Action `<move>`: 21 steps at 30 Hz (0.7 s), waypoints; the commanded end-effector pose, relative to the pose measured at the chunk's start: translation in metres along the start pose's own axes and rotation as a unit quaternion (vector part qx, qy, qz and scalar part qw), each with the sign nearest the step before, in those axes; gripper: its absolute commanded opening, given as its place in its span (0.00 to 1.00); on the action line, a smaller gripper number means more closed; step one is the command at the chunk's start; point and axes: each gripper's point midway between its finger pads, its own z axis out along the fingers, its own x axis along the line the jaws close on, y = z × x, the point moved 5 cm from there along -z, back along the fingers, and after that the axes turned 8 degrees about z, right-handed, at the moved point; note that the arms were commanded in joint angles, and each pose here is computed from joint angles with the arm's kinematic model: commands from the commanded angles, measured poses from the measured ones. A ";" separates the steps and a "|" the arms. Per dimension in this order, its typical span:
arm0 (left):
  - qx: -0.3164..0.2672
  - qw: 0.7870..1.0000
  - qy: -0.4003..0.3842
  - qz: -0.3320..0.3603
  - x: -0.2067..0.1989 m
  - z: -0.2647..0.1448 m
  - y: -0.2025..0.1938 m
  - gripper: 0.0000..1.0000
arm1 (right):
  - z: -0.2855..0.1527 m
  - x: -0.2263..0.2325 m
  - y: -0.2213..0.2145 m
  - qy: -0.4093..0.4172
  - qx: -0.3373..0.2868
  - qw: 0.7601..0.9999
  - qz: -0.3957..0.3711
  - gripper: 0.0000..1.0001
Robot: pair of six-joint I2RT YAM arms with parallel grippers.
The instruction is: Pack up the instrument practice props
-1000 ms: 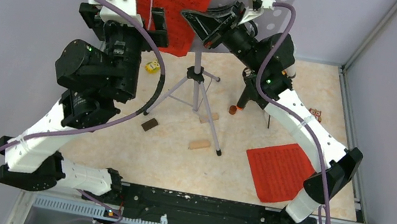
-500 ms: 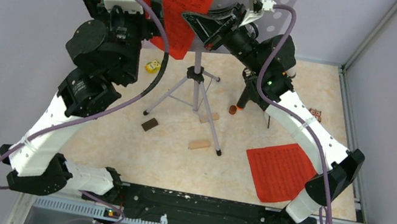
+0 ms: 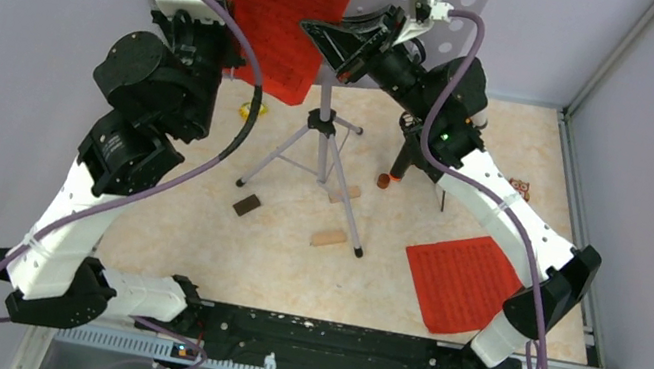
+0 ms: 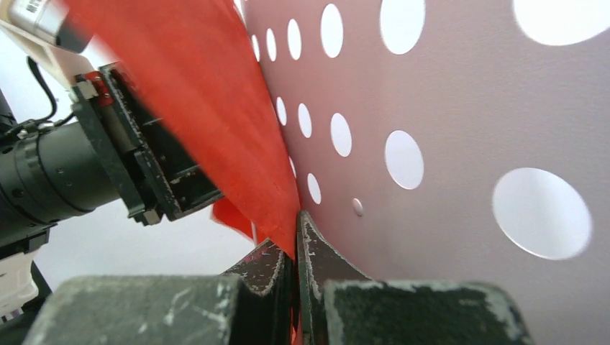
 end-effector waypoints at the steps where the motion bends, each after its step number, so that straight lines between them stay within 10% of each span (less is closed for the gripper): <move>1: -0.024 0.998 -0.056 -0.014 -0.014 -0.002 0.004 0.25 | -0.008 0.019 0.031 0.006 -0.028 0.999 -0.030 0.00; 21: -0.080 0.983 -0.162 -0.018 -0.017 -0.025 0.018 0.29 | -0.055 0.024 0.063 -0.097 -0.050 0.988 -0.110 0.00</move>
